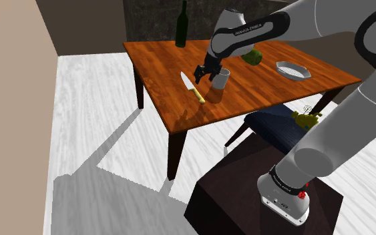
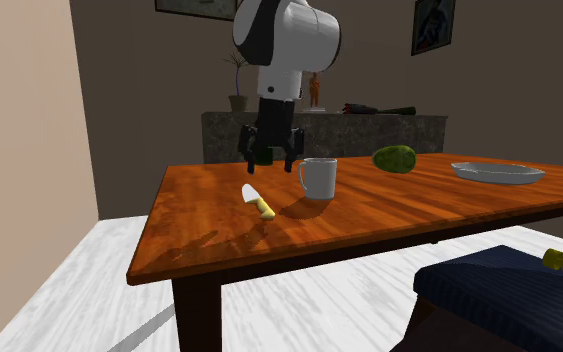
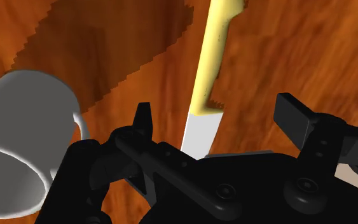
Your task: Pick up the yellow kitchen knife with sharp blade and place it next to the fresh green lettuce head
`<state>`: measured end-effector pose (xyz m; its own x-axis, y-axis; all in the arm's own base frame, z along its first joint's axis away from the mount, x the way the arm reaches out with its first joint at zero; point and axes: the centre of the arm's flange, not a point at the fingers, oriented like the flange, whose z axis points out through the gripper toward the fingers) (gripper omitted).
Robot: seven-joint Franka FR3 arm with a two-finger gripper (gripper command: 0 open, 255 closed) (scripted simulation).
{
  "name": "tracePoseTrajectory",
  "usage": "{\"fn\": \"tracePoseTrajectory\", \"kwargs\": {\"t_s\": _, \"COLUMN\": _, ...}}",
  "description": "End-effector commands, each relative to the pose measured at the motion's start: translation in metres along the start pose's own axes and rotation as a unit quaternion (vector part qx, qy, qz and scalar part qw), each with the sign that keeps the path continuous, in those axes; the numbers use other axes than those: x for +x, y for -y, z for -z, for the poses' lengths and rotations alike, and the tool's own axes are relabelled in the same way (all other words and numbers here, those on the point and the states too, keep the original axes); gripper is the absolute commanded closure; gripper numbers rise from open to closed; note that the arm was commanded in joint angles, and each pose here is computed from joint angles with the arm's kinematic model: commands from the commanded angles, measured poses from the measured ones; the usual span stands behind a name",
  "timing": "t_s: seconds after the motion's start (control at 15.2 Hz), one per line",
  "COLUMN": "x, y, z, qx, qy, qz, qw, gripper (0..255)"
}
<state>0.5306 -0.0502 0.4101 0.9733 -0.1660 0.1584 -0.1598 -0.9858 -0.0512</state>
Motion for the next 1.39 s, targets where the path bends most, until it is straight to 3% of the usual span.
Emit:
{"fn": "tracePoseTrajectory", "kwargs": {"t_s": 0.0, "x": 0.017, "y": 0.000, "z": -0.021, "qx": 0.004, "qy": -0.004, "qz": -0.002, "qw": 1.0000, "gripper": 0}}
{"fn": "tracePoseTrajectory", "kwargs": {"t_s": 0.59, "x": 0.032, "y": -0.002, "z": -0.076, "qx": 0.008, "qy": -0.006, "qz": -0.003, "qw": 0.9999, "gripper": 0}}
{"fn": "tracePoseTrajectory", "kwargs": {"t_s": 1.12, "x": 0.032, "y": -0.002, "z": -0.079, "qx": 0.008, "qy": -0.006, "qz": -0.003, "qw": 0.9999, "gripper": 0}}
{"fn": "tracePoseTrajectory", "kwargs": {"t_s": 1.19, "x": 0.032, "y": -0.002, "z": -0.079, "qx": 0.008, "qy": -0.006, "qz": -0.003, "qw": 0.9999, "gripper": 255}}
{"fn": "tracePoseTrajectory", "kwargs": {"t_s": 1.32, "x": 0.032, "y": -0.002, "z": -0.079, "qx": 0.008, "qy": -0.006, "qz": -0.003, "qw": 0.9999, "gripper": 255}}
